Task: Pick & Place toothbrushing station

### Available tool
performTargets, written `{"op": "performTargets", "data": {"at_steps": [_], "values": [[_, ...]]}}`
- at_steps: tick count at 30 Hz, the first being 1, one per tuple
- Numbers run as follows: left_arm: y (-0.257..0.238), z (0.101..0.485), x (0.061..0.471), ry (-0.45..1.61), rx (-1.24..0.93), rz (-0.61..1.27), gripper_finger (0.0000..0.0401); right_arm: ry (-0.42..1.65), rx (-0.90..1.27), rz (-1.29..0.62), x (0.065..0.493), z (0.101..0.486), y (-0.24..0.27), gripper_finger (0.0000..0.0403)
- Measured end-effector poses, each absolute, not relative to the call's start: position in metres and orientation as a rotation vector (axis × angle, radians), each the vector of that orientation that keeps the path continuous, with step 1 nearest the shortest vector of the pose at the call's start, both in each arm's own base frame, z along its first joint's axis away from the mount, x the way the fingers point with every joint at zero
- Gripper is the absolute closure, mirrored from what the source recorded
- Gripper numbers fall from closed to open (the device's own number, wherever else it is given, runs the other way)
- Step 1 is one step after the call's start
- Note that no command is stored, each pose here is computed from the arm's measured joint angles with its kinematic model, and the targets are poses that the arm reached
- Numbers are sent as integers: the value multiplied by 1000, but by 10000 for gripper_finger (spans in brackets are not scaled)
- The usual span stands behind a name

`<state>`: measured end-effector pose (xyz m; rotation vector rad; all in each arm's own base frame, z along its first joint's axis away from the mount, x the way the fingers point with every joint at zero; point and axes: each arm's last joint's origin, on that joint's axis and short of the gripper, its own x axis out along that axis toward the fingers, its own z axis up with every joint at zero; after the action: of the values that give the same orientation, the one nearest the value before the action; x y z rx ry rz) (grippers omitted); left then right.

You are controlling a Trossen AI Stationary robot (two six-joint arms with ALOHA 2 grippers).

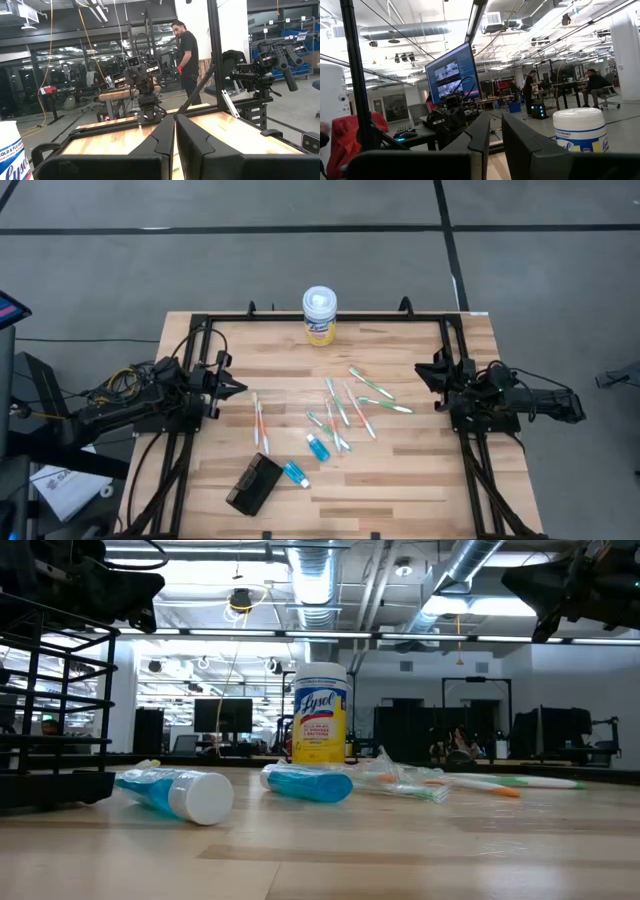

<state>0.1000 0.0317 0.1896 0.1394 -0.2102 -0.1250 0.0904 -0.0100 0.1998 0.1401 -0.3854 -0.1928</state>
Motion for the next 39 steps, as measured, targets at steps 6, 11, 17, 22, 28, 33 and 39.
{"op": "performTargets", "data": {"at_steps": [6, 11, 17, 22, 28, 33, 39], "values": [[32, 190, 100, -210, 139, -125, 388, -386, 140, -193, 90, 200, -10, 361], [32, 190, 100, -210, 139, -125, 388, -386, 140, -193, 90, 200, -10, 361], [32, 190, 100, -210, 139, -125, 388, -386, 140, -193, 90, 200, -10, 361], [32, 190, 100, -210, 140, -125, 388, -386, 140, -192, 90, 200, -10, 361], [32, 190, 100, -210, 139, -125, 388, -385, 140, -193, 90, 200, -10, 361], [32, 191, 100, -227, 245, -114, 388, -386, 140, -193, 90, 200, -10, 361], [31, 191, 100, -235, 304, -107, 388, -386, 140, -193, 90, 200, -10, 361]]}}
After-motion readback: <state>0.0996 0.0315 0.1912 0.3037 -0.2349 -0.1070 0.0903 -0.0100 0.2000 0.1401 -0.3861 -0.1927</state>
